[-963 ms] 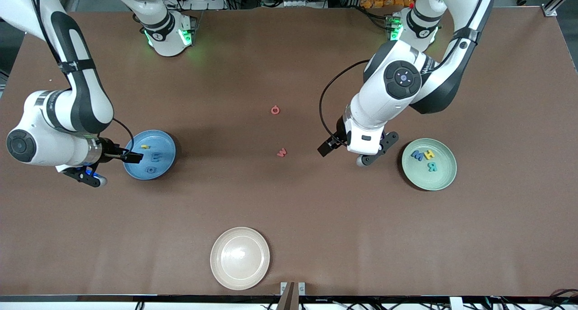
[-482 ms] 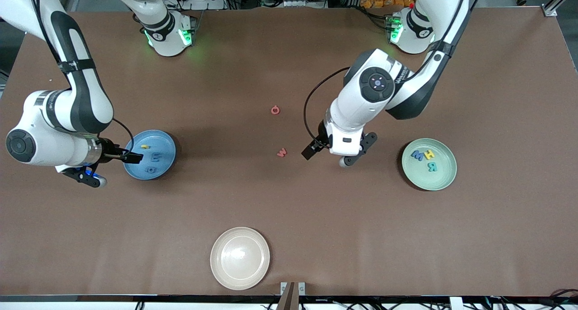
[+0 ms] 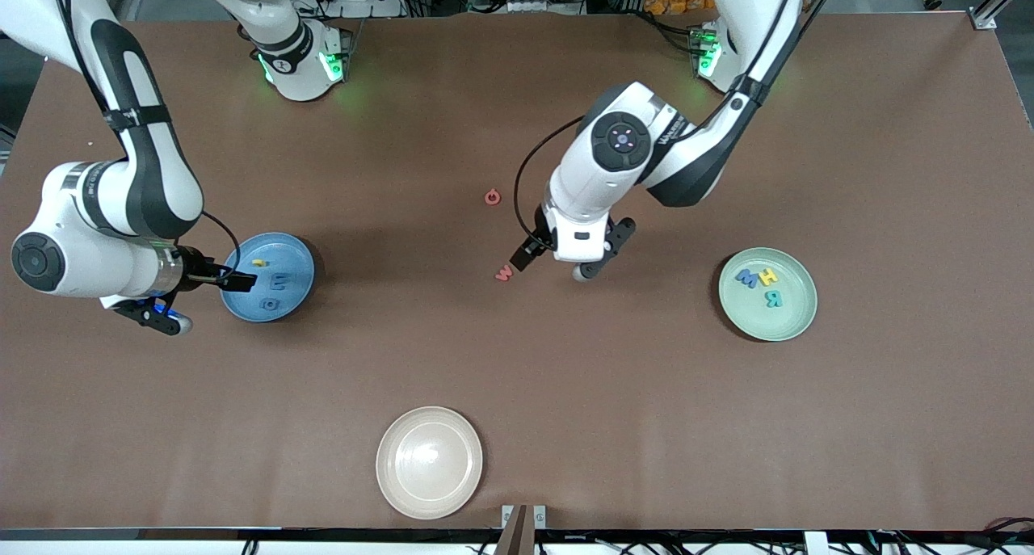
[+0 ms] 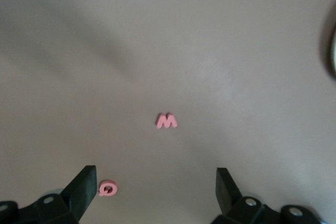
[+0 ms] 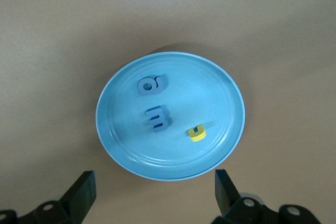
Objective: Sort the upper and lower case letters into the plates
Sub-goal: 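Lower the left gripper onto the pink q and grasp it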
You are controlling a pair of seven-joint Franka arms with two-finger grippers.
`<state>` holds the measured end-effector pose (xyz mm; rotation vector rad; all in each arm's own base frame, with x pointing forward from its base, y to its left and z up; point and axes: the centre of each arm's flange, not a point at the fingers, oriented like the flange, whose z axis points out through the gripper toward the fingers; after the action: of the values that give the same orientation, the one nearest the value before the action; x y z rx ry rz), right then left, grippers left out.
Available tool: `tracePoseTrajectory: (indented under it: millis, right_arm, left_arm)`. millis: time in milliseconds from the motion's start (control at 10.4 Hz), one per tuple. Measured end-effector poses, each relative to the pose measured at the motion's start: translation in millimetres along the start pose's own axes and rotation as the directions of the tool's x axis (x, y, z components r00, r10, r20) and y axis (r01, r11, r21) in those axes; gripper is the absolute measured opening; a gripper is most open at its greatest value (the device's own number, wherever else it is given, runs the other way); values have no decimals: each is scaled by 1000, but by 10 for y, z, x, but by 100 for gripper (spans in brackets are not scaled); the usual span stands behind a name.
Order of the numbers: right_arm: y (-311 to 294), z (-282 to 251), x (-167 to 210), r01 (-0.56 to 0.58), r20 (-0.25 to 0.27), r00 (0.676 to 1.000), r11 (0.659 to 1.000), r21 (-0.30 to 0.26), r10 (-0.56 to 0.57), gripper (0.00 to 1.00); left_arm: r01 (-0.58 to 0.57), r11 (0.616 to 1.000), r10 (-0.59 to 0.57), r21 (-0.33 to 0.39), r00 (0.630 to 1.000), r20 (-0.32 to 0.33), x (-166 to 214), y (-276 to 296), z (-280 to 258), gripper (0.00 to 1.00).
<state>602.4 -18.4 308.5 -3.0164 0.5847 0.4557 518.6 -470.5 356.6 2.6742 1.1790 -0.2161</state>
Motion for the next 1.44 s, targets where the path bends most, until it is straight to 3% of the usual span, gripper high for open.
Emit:
tracePoseTrajectory:
  millis: [385, 963, 1252, 1445]
  right_arm:
    - [-131, -114, -32, 22, 0, 1000, 1000, -4, -22, 100]
    - [-143, -198, -15, 22, -11, 1000, 1000, 0, -22, 100]
    - [-158, -219, -15, 25, -14, 1000, 1000, 1, -25, 100]
    - [-161, -226, -14, 25, -16, 1000, 1000, 1, -25, 100]
  left_arm:
    - [-99, 991, 100, 90, 995, -7, -501, -103, 632, 100]
    - [-272, 934, 298, 232, 951, -85, -1315, -447, 1620, 100]
    - [-313, 913, 343, 263, 936, -77, -1592, -579, 1873, 100]
    - [-336, 910, 367, 241, 926, -94, -1620, -568, 1927, 100]
